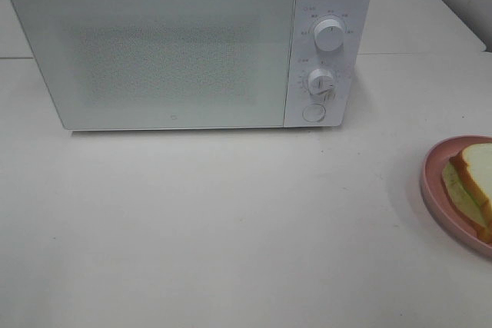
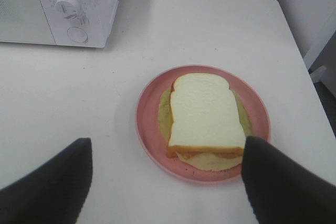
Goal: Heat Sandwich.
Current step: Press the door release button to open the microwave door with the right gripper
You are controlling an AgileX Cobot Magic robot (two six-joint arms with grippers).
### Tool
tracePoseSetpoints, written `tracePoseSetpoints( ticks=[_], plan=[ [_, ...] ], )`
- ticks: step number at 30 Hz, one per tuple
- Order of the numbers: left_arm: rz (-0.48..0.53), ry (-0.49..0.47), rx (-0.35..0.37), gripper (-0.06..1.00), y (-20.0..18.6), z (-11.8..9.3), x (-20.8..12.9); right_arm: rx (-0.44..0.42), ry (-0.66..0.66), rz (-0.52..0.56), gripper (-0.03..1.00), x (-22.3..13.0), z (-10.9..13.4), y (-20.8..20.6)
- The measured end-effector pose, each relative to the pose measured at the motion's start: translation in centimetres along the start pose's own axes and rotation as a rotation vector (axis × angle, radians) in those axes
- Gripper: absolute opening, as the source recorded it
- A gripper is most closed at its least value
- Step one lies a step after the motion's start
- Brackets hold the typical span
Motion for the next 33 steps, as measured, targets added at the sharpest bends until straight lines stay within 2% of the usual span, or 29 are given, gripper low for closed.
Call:
tracePoseSetpoints(
  ticks=[11,33],
  plan=[
    [0.0,0.0,0.0,0.99,0.0,0.0,0.0,0.004,-0.006,-0.005,0.76,2.1,0.0,2.5],
    [0.0,0.0,0.0,0.99,0.0,0.0,0.0,0.025,-0.011,0.032,0.76,2.2,0.5,9.9]
  ],
)
Point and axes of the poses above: a point on each arm's last joint axis where the gripper is mounted, y pointing out along that axis toward the gripper, z along the wrist's bending axis when the last joint is at zero, x = y × z, the point moved 3 cm from there along y, pointing out along that axis toward the gripper, and after that the axes turned 2 degrees about -y, right-handed, at the moved point
